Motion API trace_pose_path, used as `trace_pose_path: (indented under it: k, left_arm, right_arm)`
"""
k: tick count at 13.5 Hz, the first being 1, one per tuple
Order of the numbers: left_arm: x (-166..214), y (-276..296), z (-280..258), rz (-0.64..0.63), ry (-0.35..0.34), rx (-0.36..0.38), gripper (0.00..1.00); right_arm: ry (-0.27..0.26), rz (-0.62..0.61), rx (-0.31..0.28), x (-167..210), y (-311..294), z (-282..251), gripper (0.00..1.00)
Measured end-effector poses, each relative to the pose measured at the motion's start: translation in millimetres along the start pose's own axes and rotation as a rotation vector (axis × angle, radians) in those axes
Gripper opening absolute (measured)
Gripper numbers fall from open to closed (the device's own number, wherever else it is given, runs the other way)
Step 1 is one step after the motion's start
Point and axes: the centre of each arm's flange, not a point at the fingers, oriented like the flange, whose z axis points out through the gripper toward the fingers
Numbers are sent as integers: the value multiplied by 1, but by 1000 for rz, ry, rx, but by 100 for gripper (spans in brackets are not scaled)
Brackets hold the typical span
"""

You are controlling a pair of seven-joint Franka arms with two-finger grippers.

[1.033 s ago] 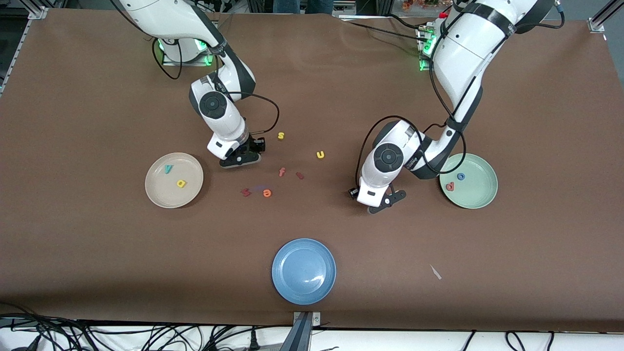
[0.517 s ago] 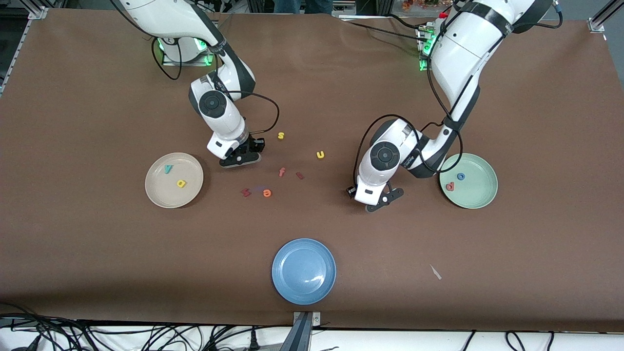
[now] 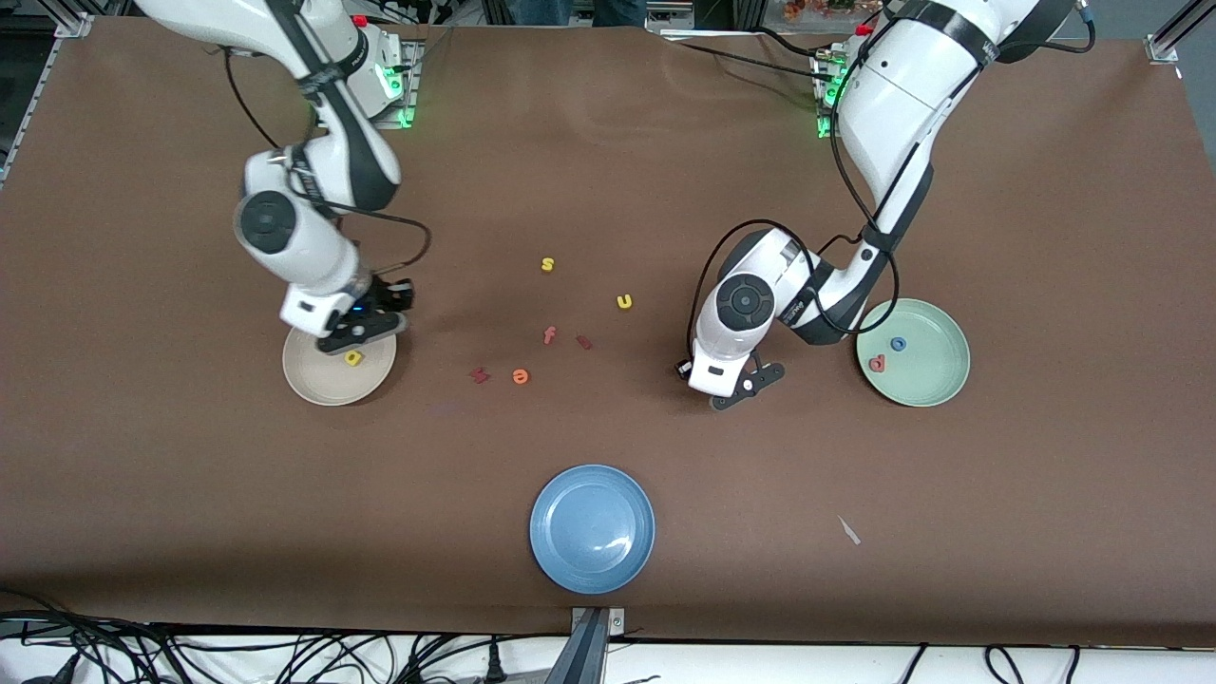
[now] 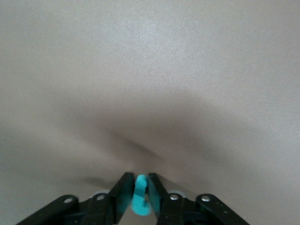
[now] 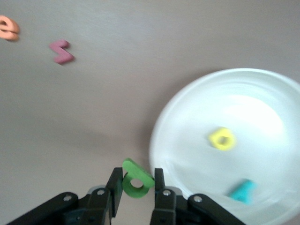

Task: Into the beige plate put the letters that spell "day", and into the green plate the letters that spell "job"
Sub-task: 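Drop the d on the beige plate while the left gripper drops the l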

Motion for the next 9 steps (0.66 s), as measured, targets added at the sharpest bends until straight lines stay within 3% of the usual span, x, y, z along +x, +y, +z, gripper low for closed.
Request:
trace_pose_path:
  k: [2,5,6,8,9]
  left_arm:
    - [0,0,0,-1,0,1,18]
    - [0,0,-3,-1,1,1,14]
    - [0,-1,-3,-2,-3,14,7]
    - [4,-6,-5,-5,-12,40,8]
    - [13,-14,-10,-4,-19,67,8]
  right_arm:
    - [-3,-35,-1,-7,25,-10,36]
    - [-10,-40,0,-11,37,-8,64]
    - [-11,-39,0,-11,38,-8,74]
    - [-11,-38,0,-12,38,-8,94]
    - [-10,-33,-1,-12,41,-8,100]
